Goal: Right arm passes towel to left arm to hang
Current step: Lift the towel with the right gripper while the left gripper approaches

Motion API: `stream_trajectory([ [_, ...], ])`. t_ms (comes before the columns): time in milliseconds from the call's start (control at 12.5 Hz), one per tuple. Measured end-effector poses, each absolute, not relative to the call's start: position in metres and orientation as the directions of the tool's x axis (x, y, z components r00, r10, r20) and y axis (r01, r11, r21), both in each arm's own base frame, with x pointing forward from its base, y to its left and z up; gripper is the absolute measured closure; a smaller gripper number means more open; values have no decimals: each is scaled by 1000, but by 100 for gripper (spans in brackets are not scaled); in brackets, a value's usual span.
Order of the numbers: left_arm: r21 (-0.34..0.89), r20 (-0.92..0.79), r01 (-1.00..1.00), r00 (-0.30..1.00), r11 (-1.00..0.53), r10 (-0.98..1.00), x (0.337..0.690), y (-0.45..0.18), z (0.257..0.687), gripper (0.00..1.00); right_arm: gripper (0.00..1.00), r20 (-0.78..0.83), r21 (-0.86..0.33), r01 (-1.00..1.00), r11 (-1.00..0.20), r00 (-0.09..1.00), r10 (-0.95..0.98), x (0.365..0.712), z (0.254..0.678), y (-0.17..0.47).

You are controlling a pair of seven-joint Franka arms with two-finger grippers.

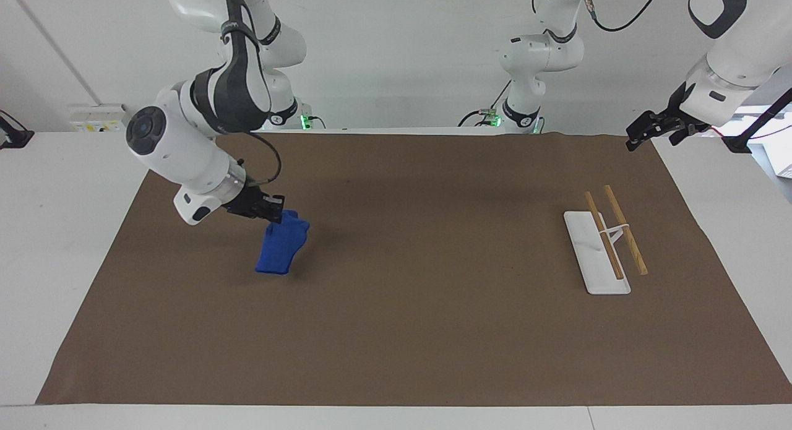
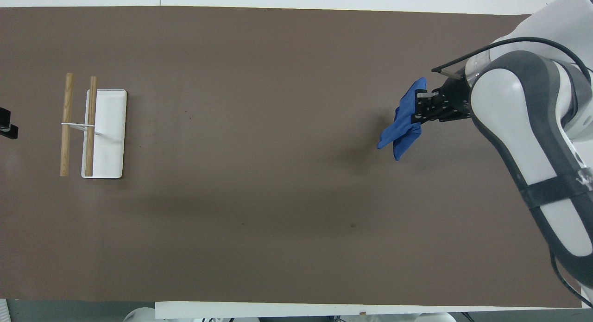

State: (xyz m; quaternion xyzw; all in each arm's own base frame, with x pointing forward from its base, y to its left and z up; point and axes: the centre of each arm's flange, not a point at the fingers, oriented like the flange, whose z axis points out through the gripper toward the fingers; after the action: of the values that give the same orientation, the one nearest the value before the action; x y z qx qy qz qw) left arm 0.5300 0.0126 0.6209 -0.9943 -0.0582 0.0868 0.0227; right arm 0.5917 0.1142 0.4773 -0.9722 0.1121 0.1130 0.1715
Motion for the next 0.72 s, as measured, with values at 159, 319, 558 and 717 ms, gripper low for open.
stream_trajectory([
  [159, -85, -141, 310, 937, -947, 319, 528, 12, 615, 0, 94, -358, -332, -404, -852, 890, -283, 578, 487, 174],
  [319, -88, -59, 542, 835, -836, 547, 531, -12, 602, 0, 94, -475, -350, -538, -767, 807, -349, 566, 491, 221],
  [558, -40, 22, 750, 662, -661, 749, 522, -80, 580, 0, 94, -546, -350, -685, -639, 703, -455, 561, 500, 267],
  [717, -6, 40, 835, 551, -551, 834, 513, -132, 572, 0, 94, -543, -350, -738, -577, 662, -517, 553, 503, 306],
])
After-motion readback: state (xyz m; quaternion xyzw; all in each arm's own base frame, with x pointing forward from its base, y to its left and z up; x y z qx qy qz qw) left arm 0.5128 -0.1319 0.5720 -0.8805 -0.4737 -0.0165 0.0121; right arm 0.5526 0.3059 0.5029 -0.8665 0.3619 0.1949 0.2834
